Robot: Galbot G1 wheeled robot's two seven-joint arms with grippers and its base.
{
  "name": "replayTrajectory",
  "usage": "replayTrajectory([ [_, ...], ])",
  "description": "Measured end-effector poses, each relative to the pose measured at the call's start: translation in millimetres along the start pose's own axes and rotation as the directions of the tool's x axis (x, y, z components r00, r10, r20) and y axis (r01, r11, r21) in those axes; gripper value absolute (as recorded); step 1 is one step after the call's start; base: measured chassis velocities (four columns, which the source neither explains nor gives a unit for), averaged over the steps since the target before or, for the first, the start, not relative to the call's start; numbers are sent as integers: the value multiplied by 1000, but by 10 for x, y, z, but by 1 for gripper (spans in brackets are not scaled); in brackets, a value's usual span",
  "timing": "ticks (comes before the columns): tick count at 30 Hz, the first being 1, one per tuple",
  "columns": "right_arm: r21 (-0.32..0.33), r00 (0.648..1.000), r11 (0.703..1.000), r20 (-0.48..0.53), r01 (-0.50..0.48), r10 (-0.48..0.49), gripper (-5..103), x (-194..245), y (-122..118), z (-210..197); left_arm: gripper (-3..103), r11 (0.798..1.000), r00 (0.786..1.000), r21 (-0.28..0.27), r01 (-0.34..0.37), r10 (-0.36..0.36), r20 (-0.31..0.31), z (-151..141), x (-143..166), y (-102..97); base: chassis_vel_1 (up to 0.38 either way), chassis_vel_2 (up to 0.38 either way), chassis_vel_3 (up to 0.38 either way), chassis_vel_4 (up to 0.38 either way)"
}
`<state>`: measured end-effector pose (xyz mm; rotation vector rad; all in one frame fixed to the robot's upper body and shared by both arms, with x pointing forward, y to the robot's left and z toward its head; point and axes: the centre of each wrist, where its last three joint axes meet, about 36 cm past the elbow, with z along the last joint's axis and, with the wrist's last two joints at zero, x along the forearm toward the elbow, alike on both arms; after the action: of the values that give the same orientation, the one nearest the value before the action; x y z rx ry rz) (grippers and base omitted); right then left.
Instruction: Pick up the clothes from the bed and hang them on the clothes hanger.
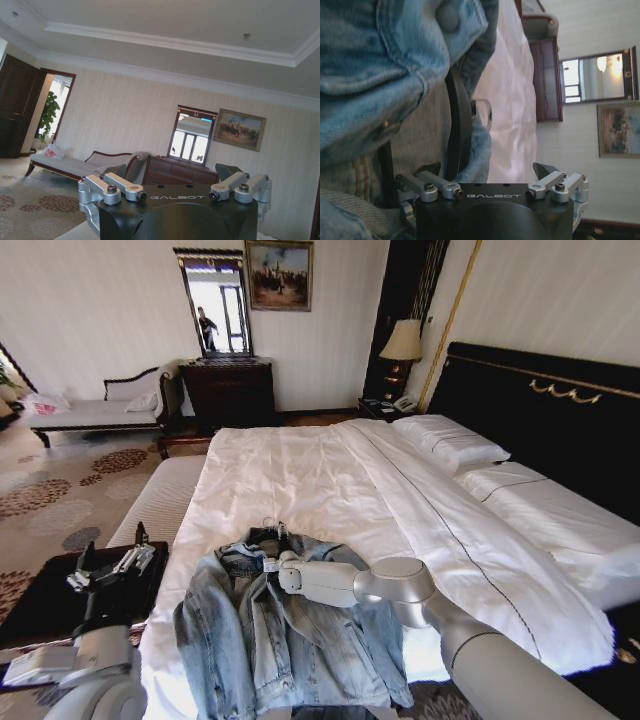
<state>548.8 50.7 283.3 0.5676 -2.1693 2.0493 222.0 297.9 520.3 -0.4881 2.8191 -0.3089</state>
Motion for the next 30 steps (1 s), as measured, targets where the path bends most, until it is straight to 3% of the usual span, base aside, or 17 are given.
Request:
replayTrajectory([
  [11,44,997,999,-78,13,-9,100,-145,60,249,100,1000,1000,7,2,-2,3,24,-16,6,0,0,0,0],
  [16,4,998,1000,-58,19,-18,101,-163,77,275,100,1000,1000,7,5,-5,3,26,-11,14,0,0,0,0],
  [20,-62,1000,998,-2,21,-21,93,-182,67,285,100,1000,1000,8,6,-6,2,41,-10,13,0,0,0,0],
  [23,-96,999,995,31,24,-21,79,-189,56,283,100,1000,1000,11,3,-3,2,45,-13,0,0,0,0,0],
  [26,-97,999,995,31,25,-22,73,-189,57,283,100,1000,1000,11,2,-2,1,44,-12,-1,0,0,0,0],
  [30,-83,1000,996,18,24,-23,56,-191,72,299,100,1000,1000,6,4,-4,1,40,-10,9,0,0,0,0],
])
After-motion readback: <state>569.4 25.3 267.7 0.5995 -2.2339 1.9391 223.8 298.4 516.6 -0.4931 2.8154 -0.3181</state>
